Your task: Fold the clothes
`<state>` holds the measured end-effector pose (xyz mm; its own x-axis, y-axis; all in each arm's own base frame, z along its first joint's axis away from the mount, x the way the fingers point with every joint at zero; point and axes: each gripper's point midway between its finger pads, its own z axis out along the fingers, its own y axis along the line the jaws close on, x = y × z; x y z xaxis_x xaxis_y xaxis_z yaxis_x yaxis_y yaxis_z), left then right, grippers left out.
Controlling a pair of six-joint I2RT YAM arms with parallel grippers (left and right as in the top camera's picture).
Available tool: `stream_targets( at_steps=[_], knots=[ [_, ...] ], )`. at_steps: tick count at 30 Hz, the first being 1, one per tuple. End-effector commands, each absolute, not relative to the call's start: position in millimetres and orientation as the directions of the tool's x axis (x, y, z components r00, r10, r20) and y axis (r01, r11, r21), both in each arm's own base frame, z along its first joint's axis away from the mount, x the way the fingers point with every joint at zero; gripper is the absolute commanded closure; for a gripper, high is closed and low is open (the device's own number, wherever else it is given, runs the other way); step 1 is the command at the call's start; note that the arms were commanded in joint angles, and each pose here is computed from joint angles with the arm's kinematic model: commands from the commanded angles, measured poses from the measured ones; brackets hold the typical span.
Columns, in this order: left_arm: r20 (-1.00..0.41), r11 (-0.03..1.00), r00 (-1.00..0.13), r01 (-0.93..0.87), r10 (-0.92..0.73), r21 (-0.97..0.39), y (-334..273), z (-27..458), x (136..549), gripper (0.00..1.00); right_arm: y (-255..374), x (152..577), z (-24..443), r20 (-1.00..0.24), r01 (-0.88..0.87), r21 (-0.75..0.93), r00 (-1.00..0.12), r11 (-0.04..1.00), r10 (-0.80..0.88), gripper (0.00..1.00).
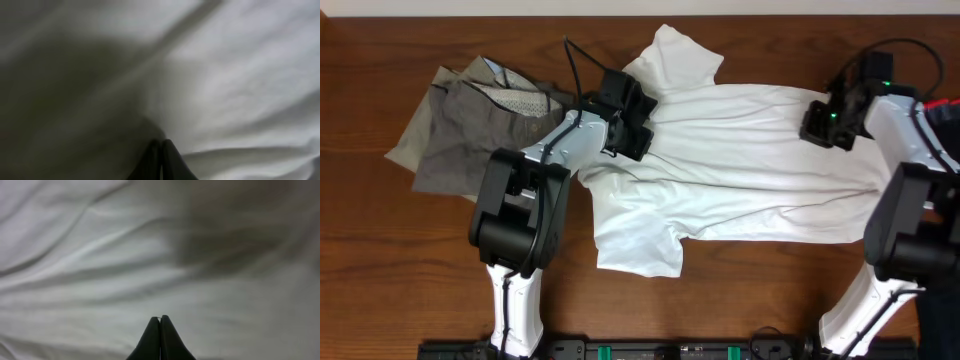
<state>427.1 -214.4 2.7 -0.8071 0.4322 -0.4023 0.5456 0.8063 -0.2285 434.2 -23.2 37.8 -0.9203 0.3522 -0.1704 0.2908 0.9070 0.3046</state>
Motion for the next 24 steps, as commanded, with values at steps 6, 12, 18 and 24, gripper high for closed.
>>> stream_targets(
  at_steps=[6,12,18,24],
  knots=[
    [-0.348,0.856,-0.826,0.506,0.444,-0.108,-188.7,-42.6,437.2,0.94,9.0,434.4,-35.4,-0.045,0.393,0.299,-0.904,0.869,0.424,0.99],
    [-0.517,0.883,-0.769,0.466,0.377,-0.049,-177.8,-31.5,489.5,0.94,12.9,468.2,-65.5,-0.072,0.509,0.379,-0.816,0.773,0.573,0.99],
    [-0.614,0.917,-0.737,0.395,0.283,-0.051,-159.6,-1.6,529.9,0.94,36.5,532.2,-37.1,-0.283,0.254,0.604,-0.818,0.756,0.501,0.98],
    [-0.616,0.927,-0.742,0.372,0.266,-0.049,-147.8,38.1,545.6,0.89,28.5,543.8,22.5,-0.416,0.043,0.654,-0.814,0.756,0.406,0.83]
  ],
)
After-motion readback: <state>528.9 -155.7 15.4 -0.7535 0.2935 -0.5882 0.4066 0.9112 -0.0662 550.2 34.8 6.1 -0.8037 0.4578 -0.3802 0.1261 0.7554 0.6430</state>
